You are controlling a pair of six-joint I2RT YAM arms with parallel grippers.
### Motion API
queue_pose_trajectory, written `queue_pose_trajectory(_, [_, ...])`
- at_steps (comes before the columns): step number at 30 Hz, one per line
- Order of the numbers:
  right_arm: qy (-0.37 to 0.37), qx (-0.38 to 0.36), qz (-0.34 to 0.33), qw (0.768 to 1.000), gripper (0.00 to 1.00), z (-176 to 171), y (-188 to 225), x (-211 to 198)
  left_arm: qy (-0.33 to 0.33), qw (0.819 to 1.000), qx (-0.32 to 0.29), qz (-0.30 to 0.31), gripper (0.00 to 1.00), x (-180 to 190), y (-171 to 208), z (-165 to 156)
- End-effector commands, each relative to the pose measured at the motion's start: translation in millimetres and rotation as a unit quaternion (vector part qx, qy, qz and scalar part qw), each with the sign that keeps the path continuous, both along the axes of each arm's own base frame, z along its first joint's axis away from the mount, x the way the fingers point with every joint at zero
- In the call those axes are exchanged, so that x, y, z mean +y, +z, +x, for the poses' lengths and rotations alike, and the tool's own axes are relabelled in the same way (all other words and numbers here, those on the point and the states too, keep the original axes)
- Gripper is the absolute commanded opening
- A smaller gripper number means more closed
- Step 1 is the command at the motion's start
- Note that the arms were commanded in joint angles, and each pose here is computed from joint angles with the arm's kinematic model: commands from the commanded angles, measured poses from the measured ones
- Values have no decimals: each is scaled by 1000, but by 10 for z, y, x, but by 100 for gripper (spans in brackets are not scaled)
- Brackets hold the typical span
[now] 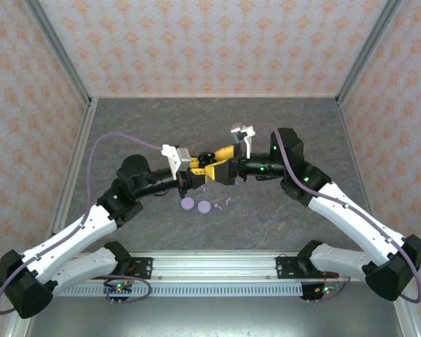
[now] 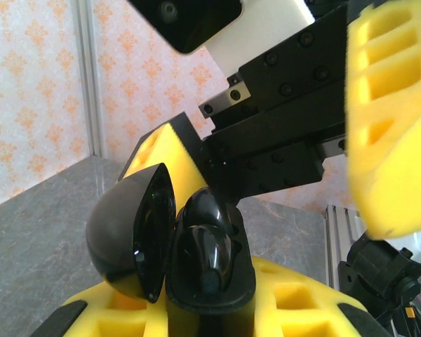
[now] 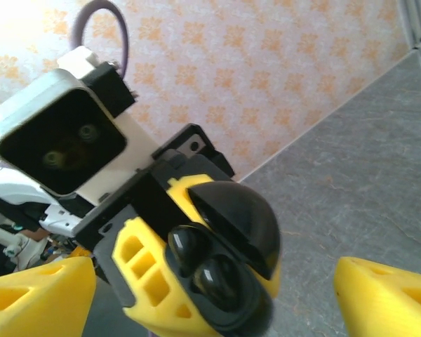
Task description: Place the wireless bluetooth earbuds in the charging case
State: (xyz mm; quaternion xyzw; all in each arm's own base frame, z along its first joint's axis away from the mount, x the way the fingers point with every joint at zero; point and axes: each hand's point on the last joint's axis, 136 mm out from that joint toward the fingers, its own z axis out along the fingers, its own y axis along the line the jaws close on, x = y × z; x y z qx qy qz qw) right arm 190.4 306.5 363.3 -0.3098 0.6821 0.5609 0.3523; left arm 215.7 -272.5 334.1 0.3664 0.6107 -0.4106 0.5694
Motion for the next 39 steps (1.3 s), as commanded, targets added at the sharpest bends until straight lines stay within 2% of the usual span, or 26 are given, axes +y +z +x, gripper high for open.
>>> queue_pose_trajectory(1, [37, -53, 48, 997, 84, -153, 408, 12, -15, 999, -27, -13, 0, -28, 182, -54])
queue_pose_trajectory(9, [76, -69, 63, 993, 71, -306, 564, 9, -11, 1000, -23, -4, 0, -37, 140, -26])
queue_pose_trajectory(13, [70, -76, 60, 993, 70, -325, 573, -21, -11, 1000, -21, -3, 0, -39, 123, -21])
queue_pose_trajectory(19, [24, -85, 31, 996, 70, -239, 489, -102, -7, 1000, -20, -3, 0, -35, 120, -8])
queue_pose_trajectory(25, [-95, -89, -27, 991, 74, 48, 352, -357, 19, 1000, -2, 9, 0, -24, 9, 105])
queue_pose_trajectory(30, [-225, -77, -58, 970, 81, 379, 199, -715, 93, 995, 30, 7, 0, 63, -173, 422])
queue_pose_trajectory(34, [-308, -61, -62, 947, 84, 553, 79, -980, 123, 988, 95, -7, 0, 164, -341, 764])
queue_pose_trajectory(39, [-389, -34, -61, 919, 97, 692, -114, -1259, 174, 967, 187, 15, 0, 384, -742, 1268])
